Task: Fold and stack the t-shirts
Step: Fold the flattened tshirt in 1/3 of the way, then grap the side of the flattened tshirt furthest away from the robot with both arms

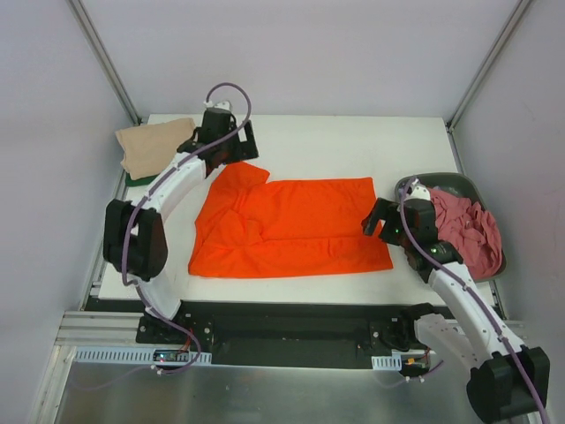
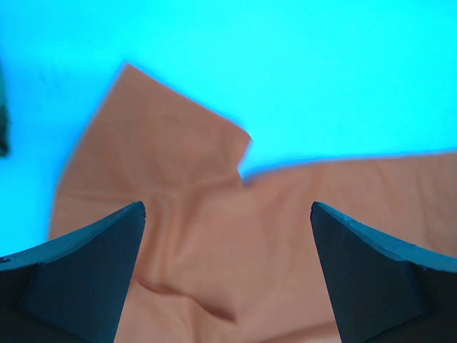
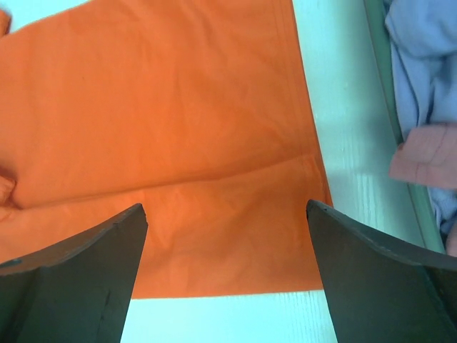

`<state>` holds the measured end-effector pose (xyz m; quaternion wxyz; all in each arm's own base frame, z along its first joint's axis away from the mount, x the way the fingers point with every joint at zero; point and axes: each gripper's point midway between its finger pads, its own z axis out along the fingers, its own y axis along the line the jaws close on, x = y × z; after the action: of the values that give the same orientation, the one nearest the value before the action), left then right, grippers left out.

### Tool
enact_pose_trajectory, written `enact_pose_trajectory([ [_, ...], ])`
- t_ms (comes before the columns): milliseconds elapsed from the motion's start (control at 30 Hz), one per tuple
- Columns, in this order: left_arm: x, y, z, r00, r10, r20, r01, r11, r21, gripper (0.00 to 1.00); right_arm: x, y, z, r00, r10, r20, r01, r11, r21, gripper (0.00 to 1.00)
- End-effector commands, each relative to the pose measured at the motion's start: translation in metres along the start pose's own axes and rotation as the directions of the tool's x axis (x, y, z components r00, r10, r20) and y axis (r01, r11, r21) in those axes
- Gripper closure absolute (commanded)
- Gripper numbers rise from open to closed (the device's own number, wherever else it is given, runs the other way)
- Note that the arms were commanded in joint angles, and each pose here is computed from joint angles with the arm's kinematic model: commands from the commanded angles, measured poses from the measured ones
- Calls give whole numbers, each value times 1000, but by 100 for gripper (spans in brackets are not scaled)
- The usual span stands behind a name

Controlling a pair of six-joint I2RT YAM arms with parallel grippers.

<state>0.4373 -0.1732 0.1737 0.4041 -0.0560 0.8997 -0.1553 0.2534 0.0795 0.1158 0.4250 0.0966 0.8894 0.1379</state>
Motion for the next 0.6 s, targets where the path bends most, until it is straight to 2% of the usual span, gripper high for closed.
enact_pose_trajectory([
  [0, -26, 49, 36, 998, -45, -54, 39, 995, -96, 3, -59, 17, 4, 995, -19, 100, 18, 1000, 10, 4],
  [133, -53, 56, 72, 997, 8, -75, -14, 997, -80, 7, -85, 18, 20, 995, -58, 84, 52, 996, 78, 4],
  [233, -53, 54, 107, 989, 82, -122, -87, 996, -37, 11, -94, 13, 33, 996, -75, 53, 67, 987, 147, 4],
  [300, -55, 62, 124, 986, 87, -140, -98, 992, -78, 12, -95, 15, 39, 996, -82, 32, 76, 986, 149, 4],
  [433, -48, 82, 151, 979, 108, -171, -135, 979, -153, 13, -90, 13, 51, 996, -90, -6, 90, 983, 158, 4],
  [500, -40, 94, 160, 978, 100, -185, -138, 970, -201, 17, -86, 13, 56, 995, -92, -24, 94, 983, 158, 4],
  [567, -27, 95, 166, 970, 102, -219, -144, 971, -188, 22, -83, 10, 59, 995, -91, -35, 96, 982, 165, 4],
])
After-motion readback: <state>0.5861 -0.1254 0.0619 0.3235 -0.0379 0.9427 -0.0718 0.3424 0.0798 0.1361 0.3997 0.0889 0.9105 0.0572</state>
